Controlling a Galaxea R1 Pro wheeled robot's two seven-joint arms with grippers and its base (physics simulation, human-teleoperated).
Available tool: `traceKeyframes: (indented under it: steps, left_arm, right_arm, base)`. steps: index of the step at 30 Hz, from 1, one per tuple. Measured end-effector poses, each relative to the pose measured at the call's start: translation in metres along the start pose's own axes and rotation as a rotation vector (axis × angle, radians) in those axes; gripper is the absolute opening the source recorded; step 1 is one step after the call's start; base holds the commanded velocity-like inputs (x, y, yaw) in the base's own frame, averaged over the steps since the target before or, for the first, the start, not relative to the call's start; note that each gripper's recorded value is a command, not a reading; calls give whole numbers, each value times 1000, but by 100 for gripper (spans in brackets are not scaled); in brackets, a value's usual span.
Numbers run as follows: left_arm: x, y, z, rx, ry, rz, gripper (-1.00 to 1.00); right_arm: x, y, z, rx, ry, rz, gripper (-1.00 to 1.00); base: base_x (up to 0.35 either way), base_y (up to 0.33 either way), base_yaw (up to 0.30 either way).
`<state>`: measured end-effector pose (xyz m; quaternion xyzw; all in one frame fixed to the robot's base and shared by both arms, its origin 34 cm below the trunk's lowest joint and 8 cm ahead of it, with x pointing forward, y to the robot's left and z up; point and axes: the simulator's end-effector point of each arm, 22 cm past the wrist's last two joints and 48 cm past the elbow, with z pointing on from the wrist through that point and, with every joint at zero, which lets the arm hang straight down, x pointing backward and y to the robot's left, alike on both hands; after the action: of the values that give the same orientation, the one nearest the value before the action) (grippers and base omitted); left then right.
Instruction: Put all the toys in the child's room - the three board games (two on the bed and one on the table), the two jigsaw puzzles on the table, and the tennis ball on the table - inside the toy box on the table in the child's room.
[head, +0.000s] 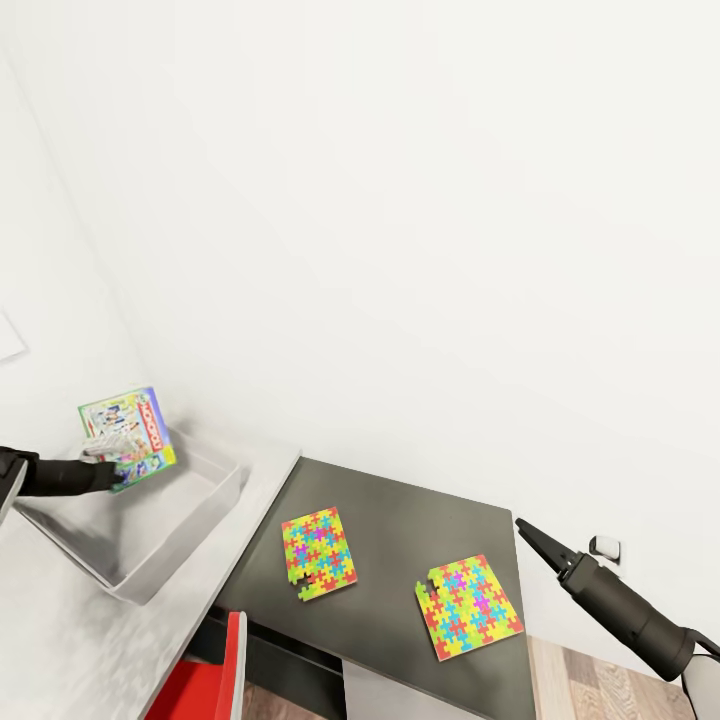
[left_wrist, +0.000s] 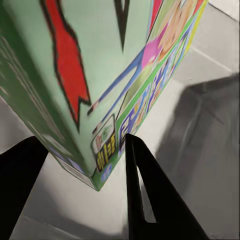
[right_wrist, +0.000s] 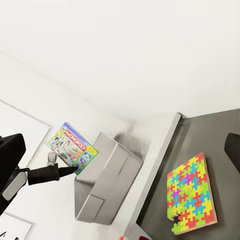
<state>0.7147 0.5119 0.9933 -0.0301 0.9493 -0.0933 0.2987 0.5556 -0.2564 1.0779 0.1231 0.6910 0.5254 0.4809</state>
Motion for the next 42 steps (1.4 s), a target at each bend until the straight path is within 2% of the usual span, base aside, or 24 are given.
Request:
traceKeyframes:
  steps: [2, 7, 11, 16, 19, 22, 25, 27, 42]
  left_arm:
    - [2, -7, 0, 33, 9, -9, -100]
    - [13, -23, -1, 106, 60, -72, -100]
    - [24, -26, 1, 122, 97, -111, -100]
    - [59, -26, 13, 147, 178, -195, -100]
    - [65, -27, 14, 165, 186, -245, -100]
    - [67, -28, 13, 180, 188, -315, -100]
    - [67, -28, 12, 190, 184, -349, -100]
    - [67, -28, 12, 194, 183, -365, -100]
    - [67, -30, 16, 214, 177, -402, -100]
  right_arm:
    - [0, 0, 0, 0, 0, 0, 100]
    - [0, 0, 0, 1, -1, 0, 100]
    - [0, 0, 0, 0, 0, 0, 100]
    - [0, 0, 0, 1, -1, 0, 100]
    - [0, 0, 0, 0, -2, 1, 100]
    - [0, 0, 0, 0, -2, 1, 100]
    - [0, 0, 0, 0, -2, 2, 100]
    - [0, 0, 0, 0, -2, 2, 100]
    - [3, -5, 1, 8, 3, 10, 100]
  base:
    - [0, 0, 0]
    - [0, 0, 0]
    - [0, 0, 0]
    - [0, 0, 0]
    - [0, 0, 0]
    - [0, 0, 0]
    - [0, 0, 0]
    - [0, 0, 0]
    - [0, 0, 0]
